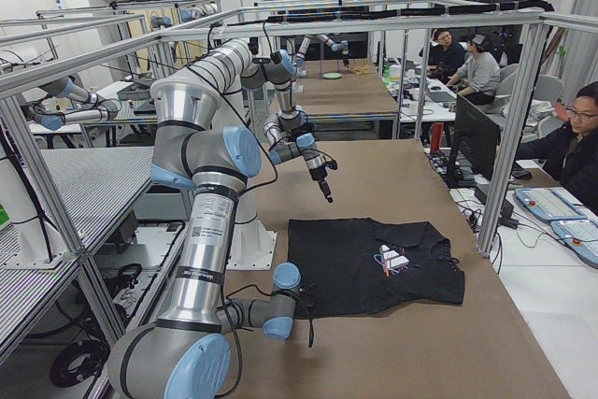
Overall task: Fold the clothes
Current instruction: 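Grasp both hem corners nearest the robot with both grippers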
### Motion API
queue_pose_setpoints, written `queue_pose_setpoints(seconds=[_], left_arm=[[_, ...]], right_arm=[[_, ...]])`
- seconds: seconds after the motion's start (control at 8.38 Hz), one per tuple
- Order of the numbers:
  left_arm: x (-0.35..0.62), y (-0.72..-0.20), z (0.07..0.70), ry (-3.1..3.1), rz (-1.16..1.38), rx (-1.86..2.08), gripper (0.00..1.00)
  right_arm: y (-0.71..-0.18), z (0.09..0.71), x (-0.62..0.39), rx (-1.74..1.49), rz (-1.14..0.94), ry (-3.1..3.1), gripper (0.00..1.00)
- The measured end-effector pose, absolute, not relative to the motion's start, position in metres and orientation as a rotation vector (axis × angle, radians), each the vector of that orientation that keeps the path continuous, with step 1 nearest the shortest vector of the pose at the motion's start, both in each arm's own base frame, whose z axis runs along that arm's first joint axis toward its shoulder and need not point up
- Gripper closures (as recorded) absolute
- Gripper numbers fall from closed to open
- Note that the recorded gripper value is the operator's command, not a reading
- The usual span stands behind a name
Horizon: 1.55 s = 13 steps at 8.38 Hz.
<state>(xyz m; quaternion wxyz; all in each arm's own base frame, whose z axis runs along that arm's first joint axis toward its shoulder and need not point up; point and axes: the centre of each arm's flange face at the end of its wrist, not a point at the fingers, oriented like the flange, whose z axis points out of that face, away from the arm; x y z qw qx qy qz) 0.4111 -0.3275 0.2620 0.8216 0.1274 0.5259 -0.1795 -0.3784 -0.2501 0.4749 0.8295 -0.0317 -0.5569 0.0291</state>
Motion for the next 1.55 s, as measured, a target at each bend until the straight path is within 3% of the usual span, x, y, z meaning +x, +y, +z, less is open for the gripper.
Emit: queue_pose_setpoints(seconds=[0.36,1.55], left_arm=[[0.414,-0.321,0.263,1.119,-0.381,0.273,0.00],[0.465,-0.172,0.359,1.145,-0.278,0.281,0.00]], right_arm=[[-0.249,0.463,-0.374,-0.063,0.056,-1.203,1.00],[-0.251,0.449,-0.369,-0.046,0.042,-1.262,1.00]])
